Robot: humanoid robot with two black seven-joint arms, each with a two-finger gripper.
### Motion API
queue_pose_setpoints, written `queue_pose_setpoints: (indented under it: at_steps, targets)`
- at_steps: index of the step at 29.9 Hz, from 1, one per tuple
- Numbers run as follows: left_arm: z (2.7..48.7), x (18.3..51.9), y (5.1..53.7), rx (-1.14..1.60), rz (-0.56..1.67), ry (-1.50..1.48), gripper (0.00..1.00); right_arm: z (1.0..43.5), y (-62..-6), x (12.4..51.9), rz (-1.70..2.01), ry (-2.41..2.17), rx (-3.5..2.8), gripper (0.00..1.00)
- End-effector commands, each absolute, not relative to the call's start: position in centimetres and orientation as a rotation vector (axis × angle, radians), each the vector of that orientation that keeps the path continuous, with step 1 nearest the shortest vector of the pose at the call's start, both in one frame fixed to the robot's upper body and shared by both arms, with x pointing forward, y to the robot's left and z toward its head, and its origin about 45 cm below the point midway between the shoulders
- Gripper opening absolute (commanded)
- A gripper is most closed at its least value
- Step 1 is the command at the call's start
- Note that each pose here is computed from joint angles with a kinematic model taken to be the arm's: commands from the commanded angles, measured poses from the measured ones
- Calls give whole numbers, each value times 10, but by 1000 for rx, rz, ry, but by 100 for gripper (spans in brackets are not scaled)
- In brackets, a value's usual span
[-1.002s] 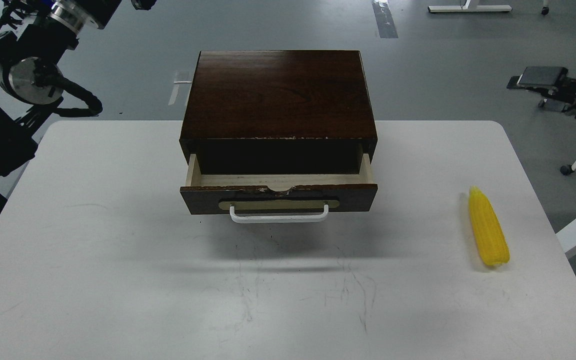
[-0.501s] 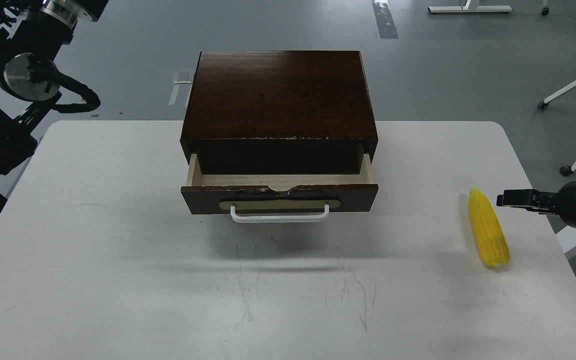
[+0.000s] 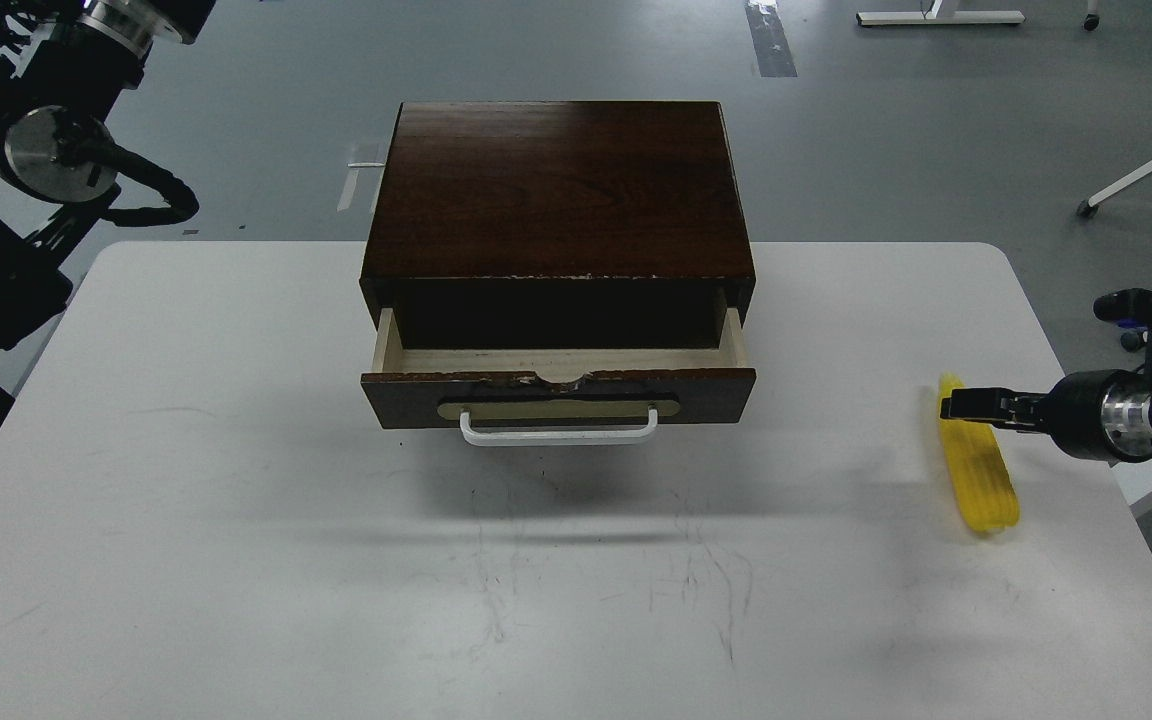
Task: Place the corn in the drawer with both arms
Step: 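Reach the right gripper to the yellow corn cob and grasp it, then lift the corn with the right gripper and carry it over the open drawer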
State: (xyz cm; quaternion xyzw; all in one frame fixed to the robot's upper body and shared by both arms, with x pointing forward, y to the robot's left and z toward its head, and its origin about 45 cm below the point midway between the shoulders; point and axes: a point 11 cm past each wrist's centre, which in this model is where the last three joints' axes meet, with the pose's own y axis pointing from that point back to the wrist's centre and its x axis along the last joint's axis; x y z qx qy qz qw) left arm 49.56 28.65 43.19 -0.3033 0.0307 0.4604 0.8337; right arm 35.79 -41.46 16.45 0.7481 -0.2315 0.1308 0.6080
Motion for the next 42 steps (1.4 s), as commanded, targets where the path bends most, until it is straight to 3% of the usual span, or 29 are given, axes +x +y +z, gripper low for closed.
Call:
queue_pose_setpoints:
  at_steps: [1,4,9,10,12,14,16,21,24,28,31,36,42]
  targets:
    - [431,496,286,-639,978,65,98,150,-408,354,294,-499,1725,90]
    - [430,496,286,-636,978,66,98,144,-412,352,306,-499,1700,81]
    - [428,496,284,-636,977,70,98,138,-412,351,315,-498,1685,55]
    - [427,496,284,-635,978,73,98,139,-410,352,318,-500,1691,44]
    - [426,496,283,-635,977,74,98,140,-408,354,321,-504,1698,37]
    - [426,496,282,-633,977,76,98,144,-406,358,332,-511,1701,16]
    - [426,496,282,-632,977,75,98,145,-406,359,332,-513,1701,6]
    - [427,496,283,-634,976,72,98,179,-391,382,410,-578,1747,4]
    - [427,496,284,-628,975,70,98,231,-380,409,517,-677,1788,4]
    - [429,495,285,-629,970,63,98,333,-332,449,780,-725,1835,4]
    - [428,495,284,-623,968,65,98,387,-295,462,923,-710,1854,0]
    - [427,493,282,-611,955,63,98,418,-178,443,1227,-438,1905,0]
    - [432,491,287,-614,946,52,98,413,-118,412,1590,-125,1641,0]
